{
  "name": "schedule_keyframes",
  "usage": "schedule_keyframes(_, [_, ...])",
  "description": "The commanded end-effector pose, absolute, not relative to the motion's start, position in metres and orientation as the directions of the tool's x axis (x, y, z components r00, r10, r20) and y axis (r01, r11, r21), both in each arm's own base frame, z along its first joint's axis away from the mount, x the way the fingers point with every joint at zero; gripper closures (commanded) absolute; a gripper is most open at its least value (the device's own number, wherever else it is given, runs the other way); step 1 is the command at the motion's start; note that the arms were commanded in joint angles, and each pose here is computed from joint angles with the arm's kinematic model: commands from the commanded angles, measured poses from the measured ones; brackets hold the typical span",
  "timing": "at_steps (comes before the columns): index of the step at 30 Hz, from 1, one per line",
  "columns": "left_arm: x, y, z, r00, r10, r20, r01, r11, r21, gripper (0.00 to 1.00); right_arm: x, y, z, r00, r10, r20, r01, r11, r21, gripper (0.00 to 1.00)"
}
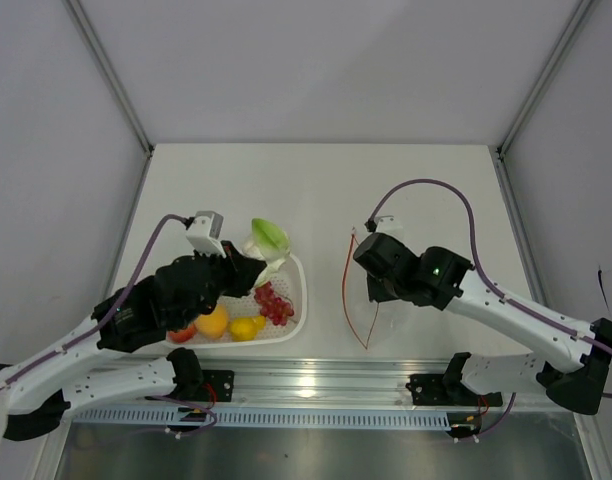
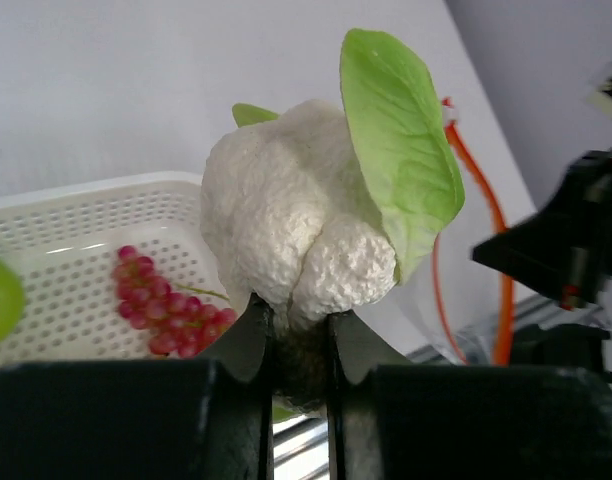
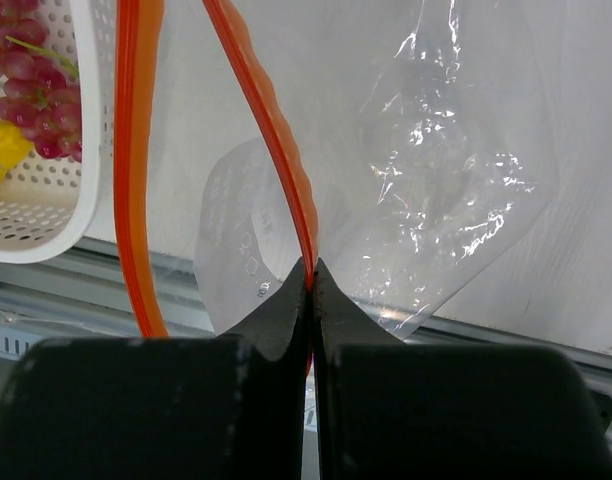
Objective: Place the food in the zip-top bag and seal the zipper
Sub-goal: Pick up the fake vegetable from the bin, then place the fake vegetable in the zipper food storage bag.
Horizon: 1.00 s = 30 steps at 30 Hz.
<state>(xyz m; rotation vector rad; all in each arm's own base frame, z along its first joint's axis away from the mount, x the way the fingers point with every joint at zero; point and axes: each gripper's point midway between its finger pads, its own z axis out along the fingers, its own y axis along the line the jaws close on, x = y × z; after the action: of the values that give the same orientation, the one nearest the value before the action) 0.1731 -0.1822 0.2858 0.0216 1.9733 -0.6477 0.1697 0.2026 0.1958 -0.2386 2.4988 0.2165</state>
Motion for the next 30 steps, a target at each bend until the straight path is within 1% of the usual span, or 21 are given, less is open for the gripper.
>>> schedule_keyframes(1, [0.153, -0.21, 0.31, -0.569, -0.285, -0.771, 0.378, 0.742, -0.554, 0.91, 0.184, 0.209, 0.215, -0.77, -0.058, -0.635, -0.176, 0.976, 0.124, 1.0])
schedule_keyframes(7, [0.133, -0.244, 0.334, -0.682, -0.344, -0.645, 0.395, 0.569, -0.721, 0.93, 0.194, 0.222, 0.222, -0.766, -0.017, -0.642, -0.144, 0.979, 0.146, 1.0])
schedule_keyframes(8, [0.126, -0.252, 0.336, -0.722, -0.341, -0.603, 0.387, 0.523, -0.759, 0.93, 0.195, 0.224, 0.223, -0.765, -0.012, -0.644, -0.144, 0.978, 0.153, 1.0])
schedule_keyframes(9, [0.124, -0.256, 0.338, -0.739, -0.343, -0.58, 0.379, 0.499, -0.779, 0.97, 0.196, 0.227, 0.226, -0.762, -0.004, -0.647, -0.145, 0.976, 0.165, 1.0])
schedule_keyframes(10, [0.124, -0.262, 0.331, -0.76, -0.336, -0.556, 0.361, 0.494, -0.791, 0.99, 0.197, 0.228, 0.226, -0.763, -0.001, -0.646, -0.143, 0.976, 0.167, 1.0])
schedule_keyframes(11, [0.12, -0.269, 0.336, -0.783, -0.33, -0.528, 0.359, 0.453, -0.816, 1.0, 0.198, 0.23, 0.226, -0.764, 0.0, -0.645, -0.142, 0.975, 0.168, 1.0])
schedule_keyframes(13, [0.122, -0.276, 0.332, -0.801, -0.322, -0.505, 0.341, 0.449, -0.826, 0.99, 0.198, 0.232, 0.228, -0.763, 0.005, -0.646, -0.143, 0.974, 0.177, 1.0])
schedule_keyframes(16, [0.115, -0.283, 0.334, -0.838, -0.292, -0.461, 0.328, 0.407, -0.853, 1.0, 0.199, 0.233, 0.228, -0.764, 0.009, -0.645, -0.14, 0.974, 0.18, 1.0])
schedule_keyframes(19, [0.116, -0.286, 0.331, -0.851, -0.299, -0.431, 0.303, 0.39, -0.87, 0.99, 0.199, 0.234, 0.224, -0.767, 0.006, -0.642, -0.138, 0.975, 0.174, 1.0])
schedule_keyframes(22, [0.117, -0.289, 0.32, -0.884, -0.301, -0.358, 0.233, 0.379, -0.895, 0.99, 0.2, 0.236, 0.223, -0.769, 0.01, -0.639, -0.135, 0.975, 0.178, 1.0])
schedule_keyframes(28, [0.132, -0.29, 0.264, -0.92, -0.341, -0.195, 0.015, 0.467, -0.884, 0.99, 0.2, 0.247, 0.229, -0.765, 0.03, -0.643, -0.152, 0.962, 0.226, 1.0])
schedule_keyframes(30, [0.136, -0.291, 0.253, -0.921, -0.355, -0.161, -0.032, 0.481, -0.876, 0.99, 0.198, 0.253, 0.233, -0.761, 0.031, -0.648, -0.168, 0.955, 0.243, 1.0])
